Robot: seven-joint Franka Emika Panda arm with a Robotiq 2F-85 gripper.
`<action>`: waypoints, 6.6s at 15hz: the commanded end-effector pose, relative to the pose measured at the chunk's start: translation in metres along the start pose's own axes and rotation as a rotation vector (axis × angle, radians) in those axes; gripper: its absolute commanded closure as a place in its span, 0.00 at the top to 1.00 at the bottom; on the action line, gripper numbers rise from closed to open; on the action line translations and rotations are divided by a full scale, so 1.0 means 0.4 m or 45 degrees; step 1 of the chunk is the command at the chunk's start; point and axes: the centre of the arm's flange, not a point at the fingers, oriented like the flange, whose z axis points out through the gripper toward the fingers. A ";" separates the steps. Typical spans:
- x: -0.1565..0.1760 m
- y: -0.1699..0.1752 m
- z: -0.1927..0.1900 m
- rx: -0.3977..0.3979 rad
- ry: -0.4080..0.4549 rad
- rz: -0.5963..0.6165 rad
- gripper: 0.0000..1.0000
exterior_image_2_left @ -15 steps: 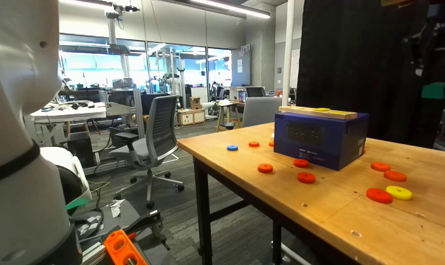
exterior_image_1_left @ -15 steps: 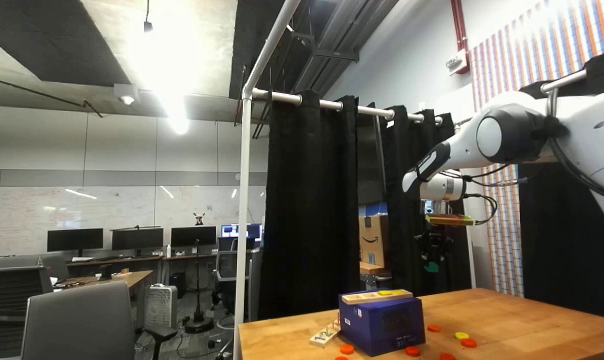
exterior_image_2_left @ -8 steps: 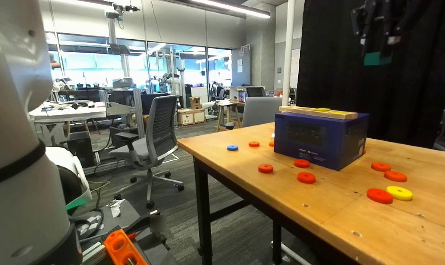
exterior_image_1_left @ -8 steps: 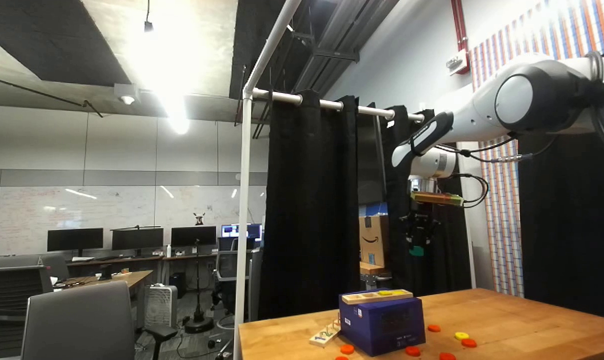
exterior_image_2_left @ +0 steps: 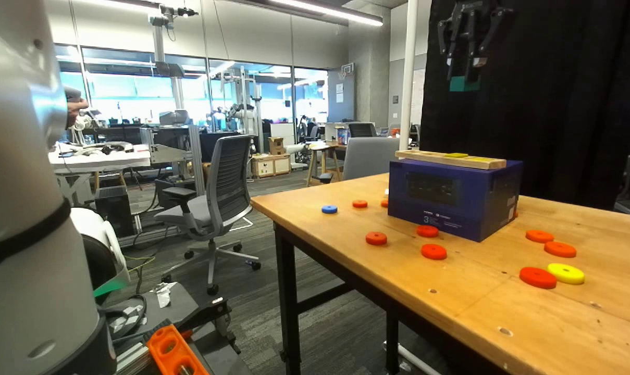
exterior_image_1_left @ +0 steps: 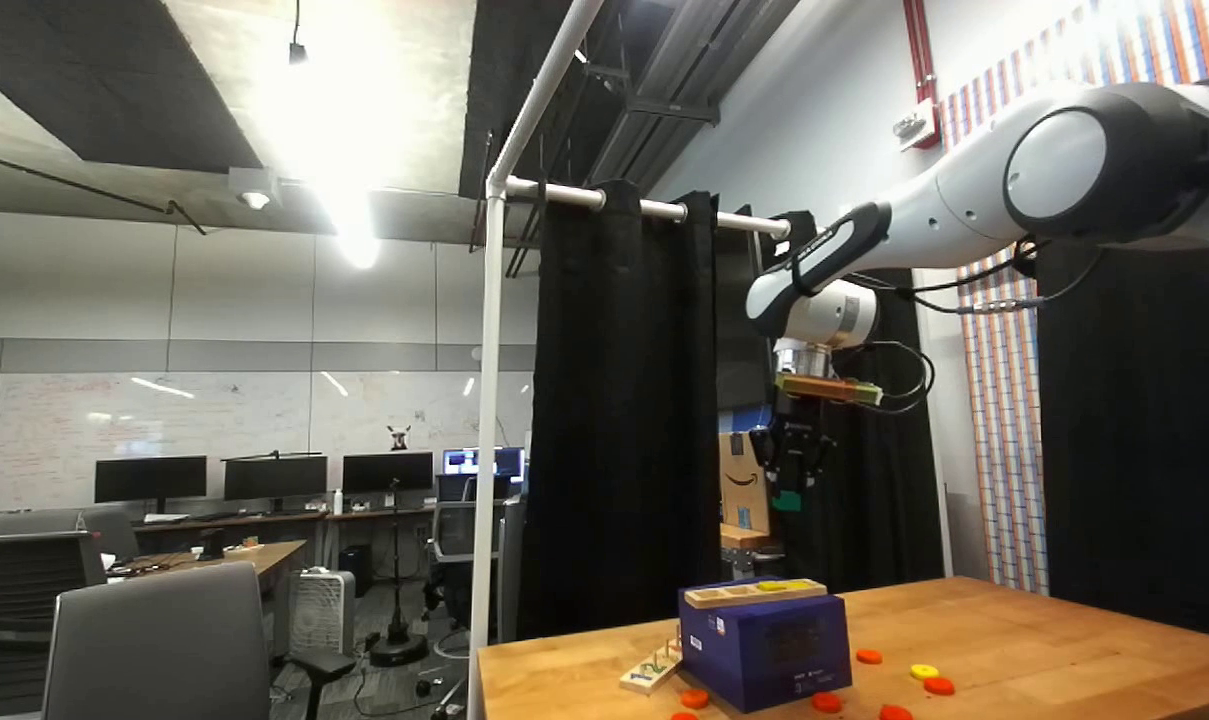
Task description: Put the green block on the wooden surface
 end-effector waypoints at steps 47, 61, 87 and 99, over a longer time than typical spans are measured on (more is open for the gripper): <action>0.120 -0.128 0.299 0.009 -0.245 -0.033 0.12; 0.136 -0.137 0.303 0.010 -0.251 -0.033 0.12; 0.098 -0.148 0.308 0.010 -0.312 -0.027 0.92; -0.038 -0.125 0.102 -0.029 -0.217 0.034 1.00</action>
